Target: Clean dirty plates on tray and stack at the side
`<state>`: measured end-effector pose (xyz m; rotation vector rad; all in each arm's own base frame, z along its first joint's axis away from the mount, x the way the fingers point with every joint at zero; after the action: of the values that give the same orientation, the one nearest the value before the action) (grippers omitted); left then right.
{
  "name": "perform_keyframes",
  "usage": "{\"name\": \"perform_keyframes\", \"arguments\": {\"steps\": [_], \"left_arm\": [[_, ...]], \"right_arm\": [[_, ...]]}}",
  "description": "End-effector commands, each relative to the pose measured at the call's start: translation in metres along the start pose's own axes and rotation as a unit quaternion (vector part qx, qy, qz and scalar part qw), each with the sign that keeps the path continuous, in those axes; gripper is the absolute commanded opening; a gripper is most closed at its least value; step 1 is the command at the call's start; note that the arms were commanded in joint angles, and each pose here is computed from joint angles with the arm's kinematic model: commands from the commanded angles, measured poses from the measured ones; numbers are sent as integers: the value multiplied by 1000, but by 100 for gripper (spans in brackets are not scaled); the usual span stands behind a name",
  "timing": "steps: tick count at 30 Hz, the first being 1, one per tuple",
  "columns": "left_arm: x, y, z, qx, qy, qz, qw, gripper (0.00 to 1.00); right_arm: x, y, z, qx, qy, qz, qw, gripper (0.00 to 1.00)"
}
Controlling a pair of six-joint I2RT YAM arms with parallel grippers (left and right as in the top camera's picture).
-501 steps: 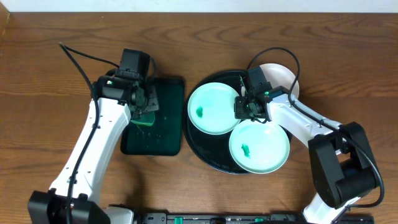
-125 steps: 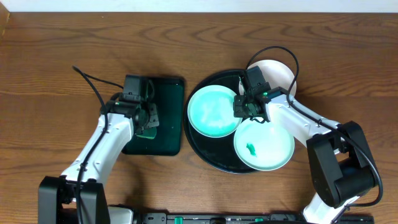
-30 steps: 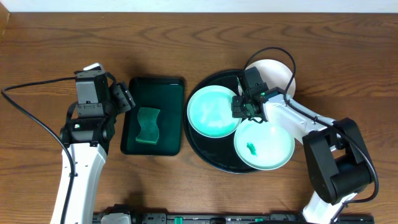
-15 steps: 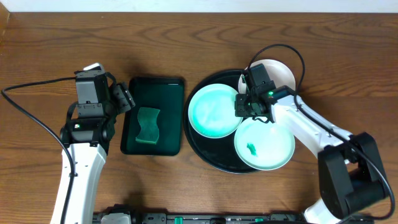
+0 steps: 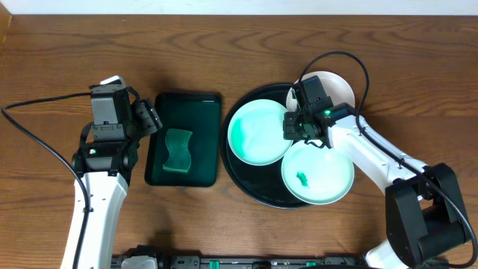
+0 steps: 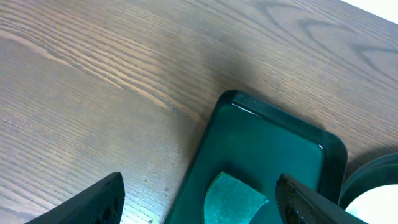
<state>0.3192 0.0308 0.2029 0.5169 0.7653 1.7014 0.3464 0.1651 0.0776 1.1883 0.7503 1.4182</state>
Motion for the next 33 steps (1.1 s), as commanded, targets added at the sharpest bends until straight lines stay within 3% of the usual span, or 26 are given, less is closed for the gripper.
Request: {"name": "perform_keyframes", "arguments": {"steps": [1,11,22,33], "left_arm": [[2,2,6,-7,6,7,1000,78],[2,2,6,-7,6,7,1000,78],[2,2,6,-7,6,7,1000,78],[2,2,6,-7,6,7,1000,78]], "right_arm": [[-1,6,4,-8,6,0,1000,1],[-5,39,5,-19,-2,7,1000,1],[-16,77,3,-19,-69,26,997,1],[-3,85,5,-10,-90,76,993,1]]}}
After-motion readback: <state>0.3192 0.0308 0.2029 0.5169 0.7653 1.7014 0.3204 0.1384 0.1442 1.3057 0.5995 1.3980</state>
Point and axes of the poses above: each gripper's point midway between its finger pads, its own y axis back along the fingers, its own x axis along the line the jaws close on, z = x × y, the point moved 3 cm from there along y, back along the fingers, and after that the axes turned 8 degrees about -y, right-handed, at the moved point
